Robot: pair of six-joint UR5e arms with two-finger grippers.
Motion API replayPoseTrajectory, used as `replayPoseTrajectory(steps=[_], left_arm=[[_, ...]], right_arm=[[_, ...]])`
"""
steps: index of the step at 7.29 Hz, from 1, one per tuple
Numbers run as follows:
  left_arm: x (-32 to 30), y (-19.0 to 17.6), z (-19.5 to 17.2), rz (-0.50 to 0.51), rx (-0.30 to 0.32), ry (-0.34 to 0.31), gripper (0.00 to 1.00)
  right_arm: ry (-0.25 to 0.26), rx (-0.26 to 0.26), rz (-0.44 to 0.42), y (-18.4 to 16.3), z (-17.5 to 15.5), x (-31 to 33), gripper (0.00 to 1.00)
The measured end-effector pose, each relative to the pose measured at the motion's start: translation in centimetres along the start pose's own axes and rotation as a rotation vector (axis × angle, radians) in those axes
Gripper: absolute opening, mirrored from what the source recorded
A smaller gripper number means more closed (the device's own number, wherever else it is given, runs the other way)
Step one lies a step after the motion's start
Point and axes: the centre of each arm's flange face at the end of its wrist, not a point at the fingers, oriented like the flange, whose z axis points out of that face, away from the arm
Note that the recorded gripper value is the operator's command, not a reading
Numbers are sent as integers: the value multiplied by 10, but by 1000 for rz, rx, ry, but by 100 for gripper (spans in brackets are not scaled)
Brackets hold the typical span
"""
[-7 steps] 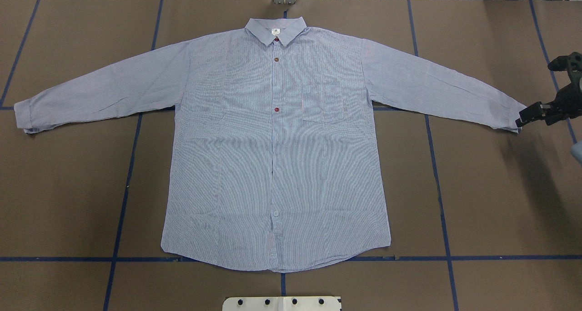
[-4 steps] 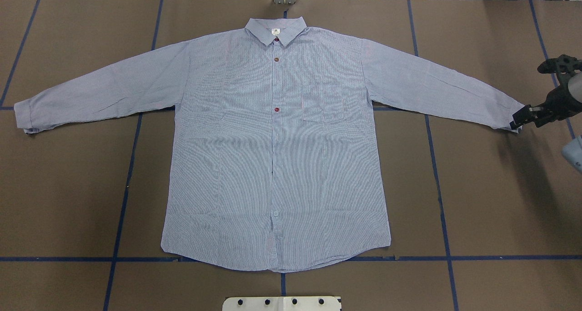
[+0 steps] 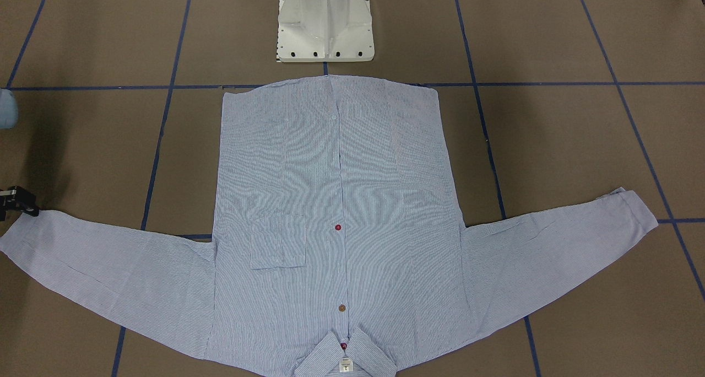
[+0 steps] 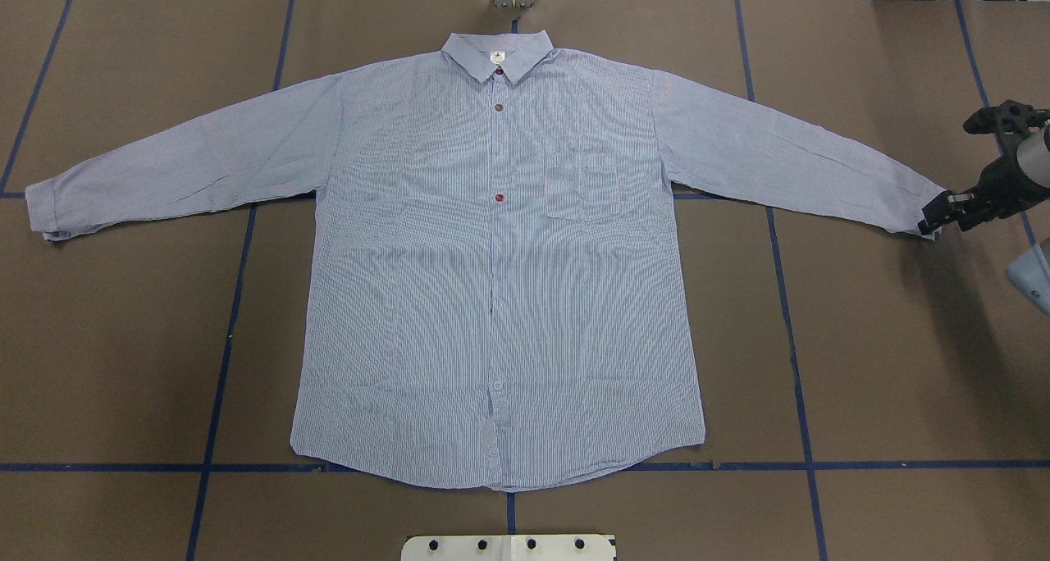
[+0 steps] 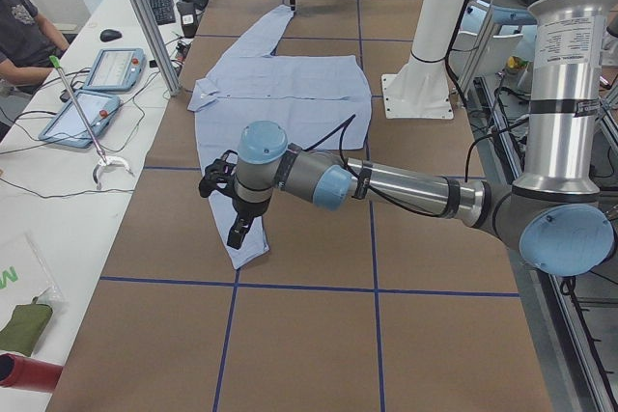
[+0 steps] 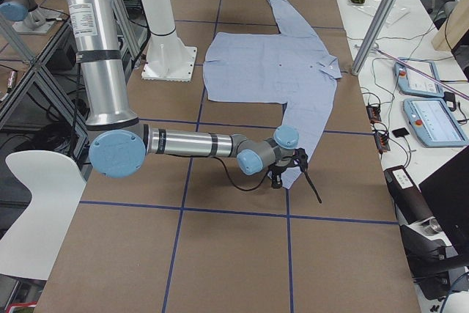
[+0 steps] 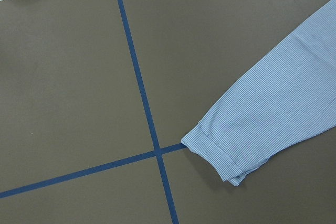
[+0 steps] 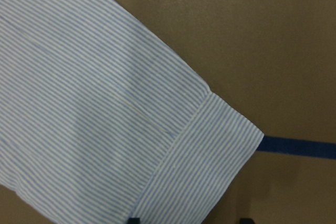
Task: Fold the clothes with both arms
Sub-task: 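Lower the right gripper onto the sleeve cuff nearest it and grasp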
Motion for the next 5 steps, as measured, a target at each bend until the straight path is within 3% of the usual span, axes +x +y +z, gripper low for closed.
replayPoseTrajectory(steps=[5], left_arm=[[3,-2,-3,-6,8,0,100]], right_arm=[[-1,-5,-3,0,2,-3,52]])
